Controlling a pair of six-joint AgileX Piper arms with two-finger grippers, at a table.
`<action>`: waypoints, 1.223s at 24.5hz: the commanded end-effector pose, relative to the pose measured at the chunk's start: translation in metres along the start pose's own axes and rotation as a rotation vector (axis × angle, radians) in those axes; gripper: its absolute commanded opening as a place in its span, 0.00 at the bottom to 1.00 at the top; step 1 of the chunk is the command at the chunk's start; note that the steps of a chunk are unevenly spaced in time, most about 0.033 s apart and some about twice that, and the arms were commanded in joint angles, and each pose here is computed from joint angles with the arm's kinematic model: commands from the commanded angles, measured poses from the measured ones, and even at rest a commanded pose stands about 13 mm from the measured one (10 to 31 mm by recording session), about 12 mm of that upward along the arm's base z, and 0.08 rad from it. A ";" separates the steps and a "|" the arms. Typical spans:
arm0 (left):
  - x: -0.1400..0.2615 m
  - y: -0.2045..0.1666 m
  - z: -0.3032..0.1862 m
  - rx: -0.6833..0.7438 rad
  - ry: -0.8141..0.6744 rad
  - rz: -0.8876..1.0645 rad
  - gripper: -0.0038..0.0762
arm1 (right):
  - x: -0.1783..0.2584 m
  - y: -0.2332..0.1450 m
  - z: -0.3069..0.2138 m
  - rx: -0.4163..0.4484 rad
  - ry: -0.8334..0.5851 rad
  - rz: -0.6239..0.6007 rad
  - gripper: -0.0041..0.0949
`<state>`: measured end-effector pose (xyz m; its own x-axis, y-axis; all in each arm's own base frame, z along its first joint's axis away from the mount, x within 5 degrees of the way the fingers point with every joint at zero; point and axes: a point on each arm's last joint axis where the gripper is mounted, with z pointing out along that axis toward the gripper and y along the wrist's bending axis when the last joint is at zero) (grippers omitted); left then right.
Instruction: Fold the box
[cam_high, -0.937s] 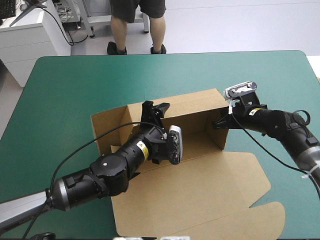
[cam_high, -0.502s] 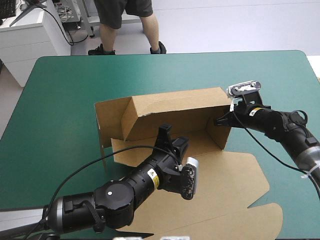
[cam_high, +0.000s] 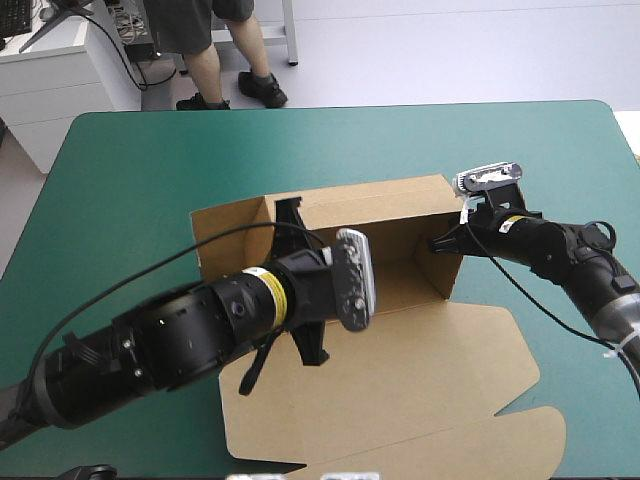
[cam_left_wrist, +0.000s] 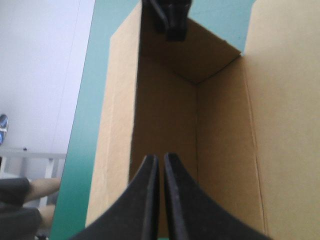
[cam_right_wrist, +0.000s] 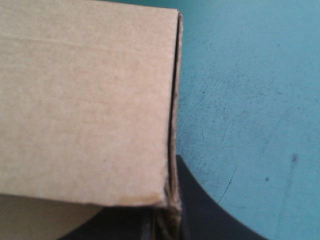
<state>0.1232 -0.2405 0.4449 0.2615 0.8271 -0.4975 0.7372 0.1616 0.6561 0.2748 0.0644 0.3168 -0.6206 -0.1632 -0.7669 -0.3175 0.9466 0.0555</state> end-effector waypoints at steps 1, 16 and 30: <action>0.008 0.037 -0.030 -0.063 -0.022 -0.136 0.07 | -0.008 -0.002 -0.011 0.028 -0.047 -0.041 0.04; 0.141 0.078 -0.104 -0.483 0.191 -0.878 0.04 | -0.009 -0.002 -0.014 0.026 -0.055 -0.038 0.04; 0.190 -0.001 -0.098 -0.413 0.279 -0.952 0.04 | -0.012 0.005 -0.041 -0.014 0.017 -0.044 0.04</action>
<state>0.1146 -0.0342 0.4017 -0.5502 0.3789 -0.7442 0.3005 0.9213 0.2469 0.2585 0.0615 0.3284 -0.6403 -0.2290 -0.7332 -0.3557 0.9344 0.0189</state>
